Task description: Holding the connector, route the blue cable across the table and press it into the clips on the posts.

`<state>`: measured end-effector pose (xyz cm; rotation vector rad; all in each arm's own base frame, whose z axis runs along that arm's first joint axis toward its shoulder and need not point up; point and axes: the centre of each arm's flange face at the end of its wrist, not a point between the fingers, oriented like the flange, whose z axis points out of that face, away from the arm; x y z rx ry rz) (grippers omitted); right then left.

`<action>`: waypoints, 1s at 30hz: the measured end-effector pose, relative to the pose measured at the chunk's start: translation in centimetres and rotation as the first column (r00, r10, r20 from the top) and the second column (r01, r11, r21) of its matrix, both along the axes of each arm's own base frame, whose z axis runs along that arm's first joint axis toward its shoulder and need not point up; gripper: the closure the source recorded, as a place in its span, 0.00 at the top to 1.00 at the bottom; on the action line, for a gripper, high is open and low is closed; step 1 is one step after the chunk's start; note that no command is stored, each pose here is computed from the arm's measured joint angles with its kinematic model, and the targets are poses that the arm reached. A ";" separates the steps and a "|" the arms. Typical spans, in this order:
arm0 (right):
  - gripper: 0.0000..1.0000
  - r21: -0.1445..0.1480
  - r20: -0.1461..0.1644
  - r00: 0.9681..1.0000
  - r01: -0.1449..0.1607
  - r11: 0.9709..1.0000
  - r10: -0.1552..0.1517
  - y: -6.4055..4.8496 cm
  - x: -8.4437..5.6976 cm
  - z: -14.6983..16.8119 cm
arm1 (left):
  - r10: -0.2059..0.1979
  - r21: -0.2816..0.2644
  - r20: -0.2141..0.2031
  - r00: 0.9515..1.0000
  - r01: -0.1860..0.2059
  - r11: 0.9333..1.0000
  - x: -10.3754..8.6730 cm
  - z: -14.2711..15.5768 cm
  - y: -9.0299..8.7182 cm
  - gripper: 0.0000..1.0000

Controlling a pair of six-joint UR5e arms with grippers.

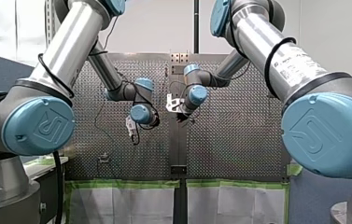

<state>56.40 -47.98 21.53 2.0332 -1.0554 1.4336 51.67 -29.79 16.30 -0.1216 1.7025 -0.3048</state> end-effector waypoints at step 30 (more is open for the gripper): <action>0.00 0.000 0.000 1.000 -0.004 1.000 0.004 0.2 0.2 0.0 | 0.020 0.080 0.026 0.999 -0.022 0.997 0.9 -0.4 -1.7 0.00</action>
